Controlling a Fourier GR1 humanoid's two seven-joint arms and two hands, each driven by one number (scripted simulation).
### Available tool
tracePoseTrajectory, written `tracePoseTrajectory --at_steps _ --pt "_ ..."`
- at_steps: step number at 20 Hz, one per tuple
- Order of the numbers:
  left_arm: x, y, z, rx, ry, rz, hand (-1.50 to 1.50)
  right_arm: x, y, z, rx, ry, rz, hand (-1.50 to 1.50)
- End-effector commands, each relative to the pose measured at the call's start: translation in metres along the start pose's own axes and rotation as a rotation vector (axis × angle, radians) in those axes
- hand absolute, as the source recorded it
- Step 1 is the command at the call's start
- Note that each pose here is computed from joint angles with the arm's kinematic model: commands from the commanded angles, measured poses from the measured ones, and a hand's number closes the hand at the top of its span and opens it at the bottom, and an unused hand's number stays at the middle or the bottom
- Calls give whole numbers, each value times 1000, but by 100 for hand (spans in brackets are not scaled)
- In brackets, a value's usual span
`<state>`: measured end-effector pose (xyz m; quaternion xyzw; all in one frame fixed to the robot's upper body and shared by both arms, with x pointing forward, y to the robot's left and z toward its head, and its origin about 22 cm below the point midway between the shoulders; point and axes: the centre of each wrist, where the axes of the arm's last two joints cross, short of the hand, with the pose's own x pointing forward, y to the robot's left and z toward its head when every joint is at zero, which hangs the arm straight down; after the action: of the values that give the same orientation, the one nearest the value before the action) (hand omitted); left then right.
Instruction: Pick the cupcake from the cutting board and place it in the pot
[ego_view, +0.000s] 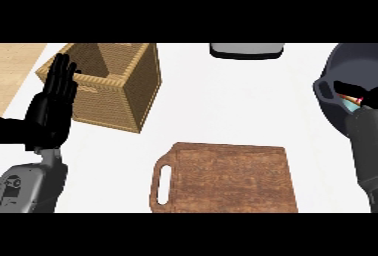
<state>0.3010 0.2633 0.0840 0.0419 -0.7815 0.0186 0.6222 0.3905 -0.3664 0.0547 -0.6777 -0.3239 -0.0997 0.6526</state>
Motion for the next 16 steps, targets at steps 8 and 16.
tracePoseTrajectory --at_steps 8,16 --pt "3 12 0 19 32 -11 0 15 -21 1 -190 42 -428 -150" --pt "4 6 7 25 34 -5 0 -36 -38 9 -319 21 -578 -150"
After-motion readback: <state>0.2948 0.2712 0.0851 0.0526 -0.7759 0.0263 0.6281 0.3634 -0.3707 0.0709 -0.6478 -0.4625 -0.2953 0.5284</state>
